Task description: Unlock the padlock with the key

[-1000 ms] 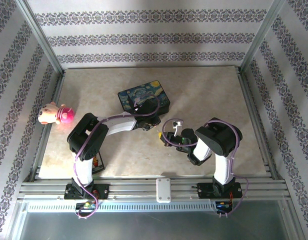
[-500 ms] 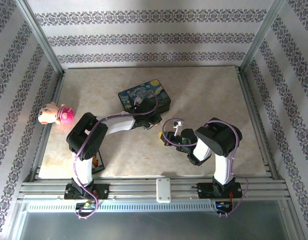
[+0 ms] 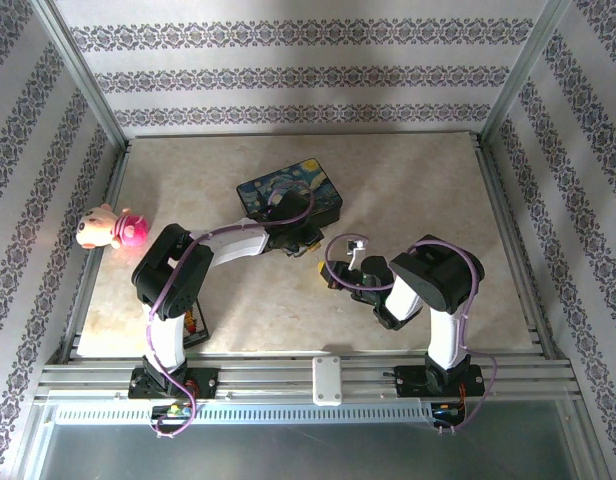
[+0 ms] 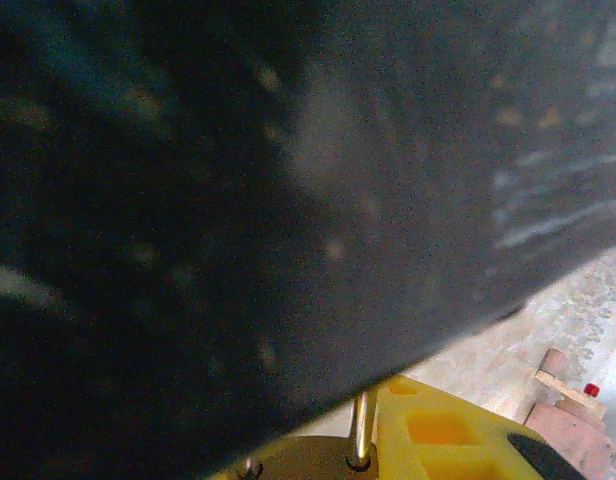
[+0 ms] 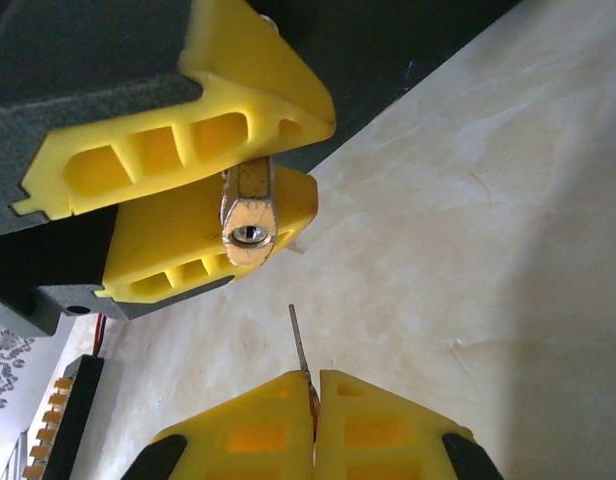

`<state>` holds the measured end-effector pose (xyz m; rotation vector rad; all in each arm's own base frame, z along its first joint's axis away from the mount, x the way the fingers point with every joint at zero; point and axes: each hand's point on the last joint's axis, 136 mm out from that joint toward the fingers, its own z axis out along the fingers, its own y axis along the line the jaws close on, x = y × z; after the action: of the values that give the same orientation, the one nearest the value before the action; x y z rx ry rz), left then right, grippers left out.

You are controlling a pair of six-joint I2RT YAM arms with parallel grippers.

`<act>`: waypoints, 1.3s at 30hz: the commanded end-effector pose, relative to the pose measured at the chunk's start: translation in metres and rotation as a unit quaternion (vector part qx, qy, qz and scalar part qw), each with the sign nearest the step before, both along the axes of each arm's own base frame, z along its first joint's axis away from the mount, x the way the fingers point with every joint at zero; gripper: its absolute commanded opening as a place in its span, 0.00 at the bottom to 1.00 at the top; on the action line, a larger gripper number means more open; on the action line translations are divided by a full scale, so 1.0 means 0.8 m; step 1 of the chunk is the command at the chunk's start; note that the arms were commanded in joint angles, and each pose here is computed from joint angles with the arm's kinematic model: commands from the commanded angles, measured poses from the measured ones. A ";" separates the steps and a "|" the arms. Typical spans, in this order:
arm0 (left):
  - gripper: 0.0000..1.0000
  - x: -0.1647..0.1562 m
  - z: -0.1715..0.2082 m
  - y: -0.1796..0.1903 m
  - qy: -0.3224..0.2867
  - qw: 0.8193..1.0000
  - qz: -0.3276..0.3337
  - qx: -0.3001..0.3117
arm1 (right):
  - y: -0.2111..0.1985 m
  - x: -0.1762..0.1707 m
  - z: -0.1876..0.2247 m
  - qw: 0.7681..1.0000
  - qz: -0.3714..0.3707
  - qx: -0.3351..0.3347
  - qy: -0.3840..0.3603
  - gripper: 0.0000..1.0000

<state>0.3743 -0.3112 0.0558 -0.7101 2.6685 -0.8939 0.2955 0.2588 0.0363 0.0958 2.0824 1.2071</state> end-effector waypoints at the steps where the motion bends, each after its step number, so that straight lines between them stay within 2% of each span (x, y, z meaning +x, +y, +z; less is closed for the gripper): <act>1: 0.07 -0.030 -0.020 -0.013 0.083 0.996 -0.007 -0.033 | -0.004 0.010 0.008 0.999 -0.025 0.018 0.007 0.00; 14: 0.07 -0.029 -0.020 -0.014 0.085 0.996 -0.007 -0.034 | -0.006 0.014 0.034 0.999 -0.027 0.042 -0.006 0.00; 39: 0.07 -0.029 -0.023 -0.016 0.087 0.995 -0.005 -0.042 | -0.015 0.018 0.039 0.998 -0.041 0.038 -0.016 0.00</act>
<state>0.3739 -0.3142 0.0579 -0.7252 2.6740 -0.9200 0.3051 0.2499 0.0600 0.1879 2.0225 1.2344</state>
